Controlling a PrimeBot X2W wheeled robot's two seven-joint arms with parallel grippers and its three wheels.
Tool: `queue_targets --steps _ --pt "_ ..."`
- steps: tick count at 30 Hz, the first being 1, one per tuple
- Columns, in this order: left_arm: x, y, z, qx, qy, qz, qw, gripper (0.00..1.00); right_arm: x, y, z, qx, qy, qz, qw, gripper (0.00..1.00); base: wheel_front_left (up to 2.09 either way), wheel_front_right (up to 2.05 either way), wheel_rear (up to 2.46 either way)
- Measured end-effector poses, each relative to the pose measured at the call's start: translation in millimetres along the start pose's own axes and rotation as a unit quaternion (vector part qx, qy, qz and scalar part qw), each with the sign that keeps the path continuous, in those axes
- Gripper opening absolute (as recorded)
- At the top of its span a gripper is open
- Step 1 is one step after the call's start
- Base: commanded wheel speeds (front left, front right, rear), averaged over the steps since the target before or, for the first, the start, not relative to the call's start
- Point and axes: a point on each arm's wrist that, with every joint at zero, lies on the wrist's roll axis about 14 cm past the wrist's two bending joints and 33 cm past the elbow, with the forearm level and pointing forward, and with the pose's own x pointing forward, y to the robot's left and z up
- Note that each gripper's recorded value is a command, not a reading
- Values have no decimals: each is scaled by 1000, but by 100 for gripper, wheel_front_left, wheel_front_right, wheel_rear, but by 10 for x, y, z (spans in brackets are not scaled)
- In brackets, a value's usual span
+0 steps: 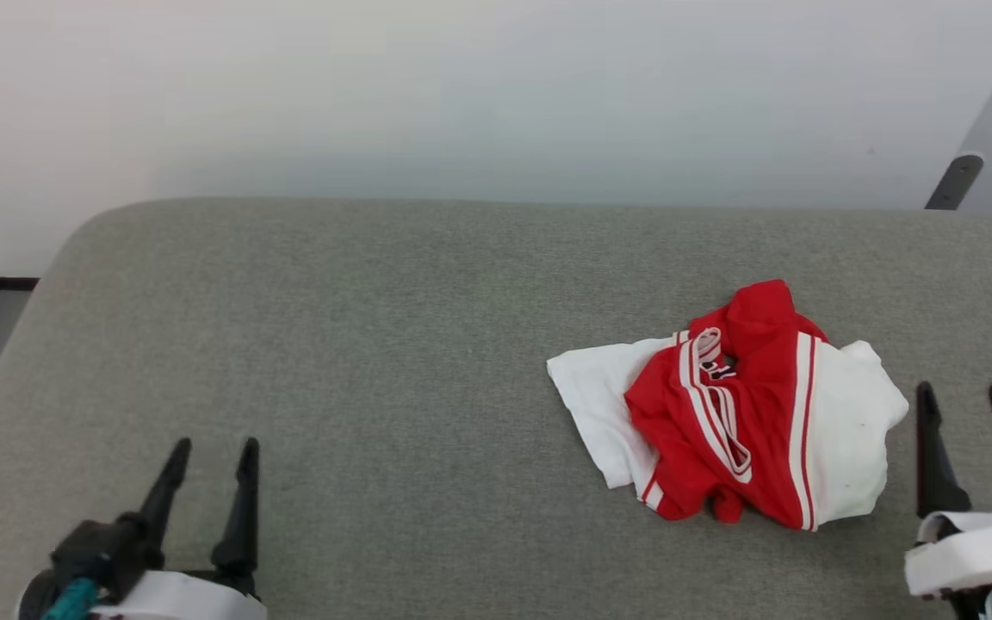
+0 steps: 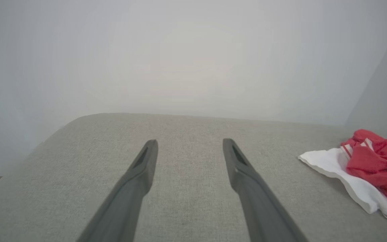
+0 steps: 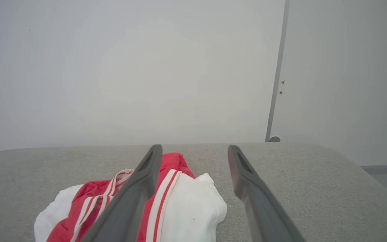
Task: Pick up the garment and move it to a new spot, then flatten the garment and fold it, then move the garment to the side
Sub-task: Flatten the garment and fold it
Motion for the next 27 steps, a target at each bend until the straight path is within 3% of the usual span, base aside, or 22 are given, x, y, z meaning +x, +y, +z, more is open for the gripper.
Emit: queue_targets --steps 5,10,13,17,19,21,27 --pt "180 -117 148 -19 -24 -22 999 100 47 22 70 5 -13 0 1000 100 0 0 0" --pt "763 -467 537 22 -50 -110 992 100 48 -49 -24 16 -7 -18 1000 100 0 0 0" --pt "1134 -745 659 46 -28 -162 985 100 69 -119 -87 17 -2 -30 999 100 0 0 0" --pt "1452 -1151 382 51 99 -224 968 100 66 -229 -130 19 -2 -49 999 100 0 0 0" --pt "1433 -1341 52 55 206 -255 943 100 40 -297 -164 20 1 -60 998 100 0 0 0" --pt "1411 -1525 -143 13 290 -275 917 100 14 -342 -197 22 4 -70 997 100 0 0 0" --pt "1206 -1743 -663 -4 495 -299 816 100 -11 -456 -254 21 11 -89 996 100 0 0 0"
